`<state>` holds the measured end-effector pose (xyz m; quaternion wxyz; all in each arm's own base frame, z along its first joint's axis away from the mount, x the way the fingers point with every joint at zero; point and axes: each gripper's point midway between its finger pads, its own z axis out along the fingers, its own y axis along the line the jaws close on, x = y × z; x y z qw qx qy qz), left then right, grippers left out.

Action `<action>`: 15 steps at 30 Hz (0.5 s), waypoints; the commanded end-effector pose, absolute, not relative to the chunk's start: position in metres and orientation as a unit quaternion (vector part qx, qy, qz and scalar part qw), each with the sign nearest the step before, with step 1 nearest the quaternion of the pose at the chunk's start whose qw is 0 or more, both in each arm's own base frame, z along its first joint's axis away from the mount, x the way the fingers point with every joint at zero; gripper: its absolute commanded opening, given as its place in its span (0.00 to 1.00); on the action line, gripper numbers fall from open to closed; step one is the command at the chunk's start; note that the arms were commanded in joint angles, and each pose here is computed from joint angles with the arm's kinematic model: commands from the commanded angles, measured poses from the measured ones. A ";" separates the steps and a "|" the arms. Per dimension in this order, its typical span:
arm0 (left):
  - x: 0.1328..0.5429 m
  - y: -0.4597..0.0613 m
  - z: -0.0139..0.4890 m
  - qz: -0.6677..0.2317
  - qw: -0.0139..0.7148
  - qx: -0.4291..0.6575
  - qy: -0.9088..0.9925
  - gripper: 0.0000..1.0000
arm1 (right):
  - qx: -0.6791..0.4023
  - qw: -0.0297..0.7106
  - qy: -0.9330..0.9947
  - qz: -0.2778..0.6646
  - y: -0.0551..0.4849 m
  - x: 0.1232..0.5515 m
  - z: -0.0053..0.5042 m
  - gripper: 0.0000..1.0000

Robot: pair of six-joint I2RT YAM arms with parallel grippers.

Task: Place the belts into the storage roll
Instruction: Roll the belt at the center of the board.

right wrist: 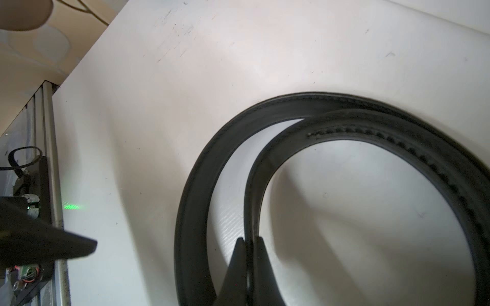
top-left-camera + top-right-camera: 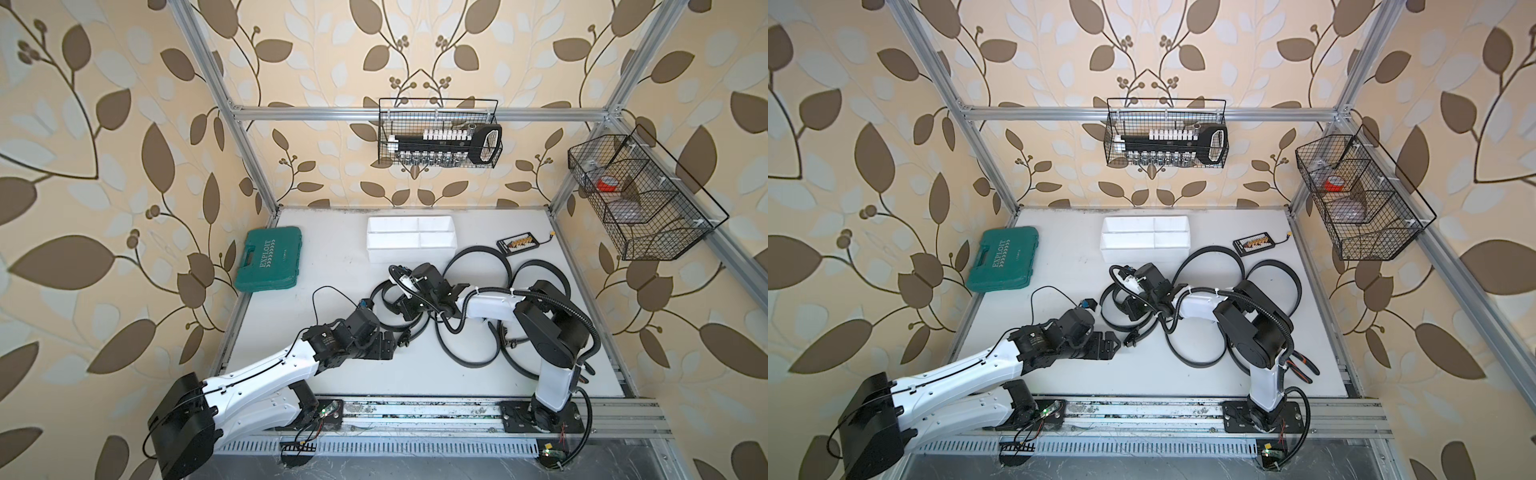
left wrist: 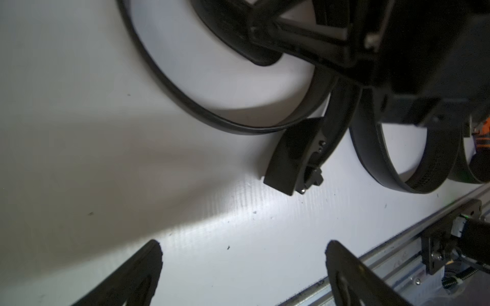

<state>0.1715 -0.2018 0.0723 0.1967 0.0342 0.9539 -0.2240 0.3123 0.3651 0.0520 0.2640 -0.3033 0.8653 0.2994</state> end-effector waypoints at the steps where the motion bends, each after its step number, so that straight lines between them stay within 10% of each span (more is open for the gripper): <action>1: 0.195 -0.224 0.084 -0.246 0.259 0.053 0.933 0.96 | -0.289 0.232 0.882 0.290 0.358 0.310 0.034 0.00; 15: 0.218 -0.274 0.058 -0.258 0.253 0.135 0.923 0.96 | -0.255 0.212 0.896 0.296 0.342 0.310 0.023 0.00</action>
